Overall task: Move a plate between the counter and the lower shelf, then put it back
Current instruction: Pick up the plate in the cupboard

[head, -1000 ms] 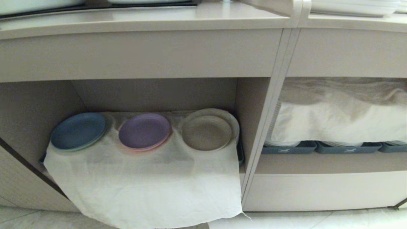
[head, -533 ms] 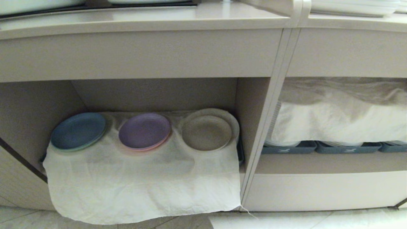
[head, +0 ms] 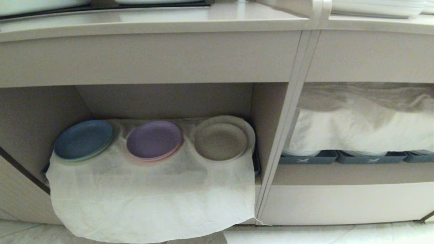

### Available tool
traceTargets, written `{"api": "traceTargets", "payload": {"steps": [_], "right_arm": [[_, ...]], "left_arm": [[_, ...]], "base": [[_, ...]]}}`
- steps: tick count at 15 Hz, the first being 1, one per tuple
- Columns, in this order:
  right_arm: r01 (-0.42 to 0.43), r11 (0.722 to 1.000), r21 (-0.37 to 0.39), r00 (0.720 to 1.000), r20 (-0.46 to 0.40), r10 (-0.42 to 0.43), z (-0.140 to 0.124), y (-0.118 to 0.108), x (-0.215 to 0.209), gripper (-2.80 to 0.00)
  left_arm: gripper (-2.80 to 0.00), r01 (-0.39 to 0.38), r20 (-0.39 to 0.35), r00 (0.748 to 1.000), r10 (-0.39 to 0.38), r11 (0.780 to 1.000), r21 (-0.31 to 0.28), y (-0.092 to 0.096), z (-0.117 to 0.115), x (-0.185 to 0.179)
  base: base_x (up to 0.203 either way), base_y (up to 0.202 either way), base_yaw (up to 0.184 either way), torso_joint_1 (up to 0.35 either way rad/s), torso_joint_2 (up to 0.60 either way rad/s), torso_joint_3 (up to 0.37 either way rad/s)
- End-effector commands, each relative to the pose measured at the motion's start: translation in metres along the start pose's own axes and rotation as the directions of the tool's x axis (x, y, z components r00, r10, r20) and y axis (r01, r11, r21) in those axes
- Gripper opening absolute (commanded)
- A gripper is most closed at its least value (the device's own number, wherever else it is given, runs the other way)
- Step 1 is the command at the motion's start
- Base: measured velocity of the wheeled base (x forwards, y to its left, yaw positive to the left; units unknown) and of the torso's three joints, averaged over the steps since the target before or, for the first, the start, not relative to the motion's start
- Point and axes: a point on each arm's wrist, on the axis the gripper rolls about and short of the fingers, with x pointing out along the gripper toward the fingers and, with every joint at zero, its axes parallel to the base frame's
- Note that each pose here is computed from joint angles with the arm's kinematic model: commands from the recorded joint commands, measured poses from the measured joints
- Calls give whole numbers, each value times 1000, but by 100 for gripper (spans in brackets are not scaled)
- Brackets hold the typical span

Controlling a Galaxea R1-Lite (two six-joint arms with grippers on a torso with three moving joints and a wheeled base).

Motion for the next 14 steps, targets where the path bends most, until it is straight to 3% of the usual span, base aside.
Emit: {"api": "traceTargets", "payload": {"steps": [1, 14], "right_arm": [[0, 1000, 0, 1000, 1, 0, 0, 0, 0, -280], [0, 1000, 0, 1000, 1, 0, 0, 0, 0, -280]], "left_arm": [[-280, 2, 1, 1000, -2, 1000, 5, 0, 0, 0], [-280, 5, 1, 1000, -5, 1000, 8, 0, 0, 0]], "base": [[0, 0, 0, 0, 0, 0], [0, 0, 0, 0, 0, 0]]}}
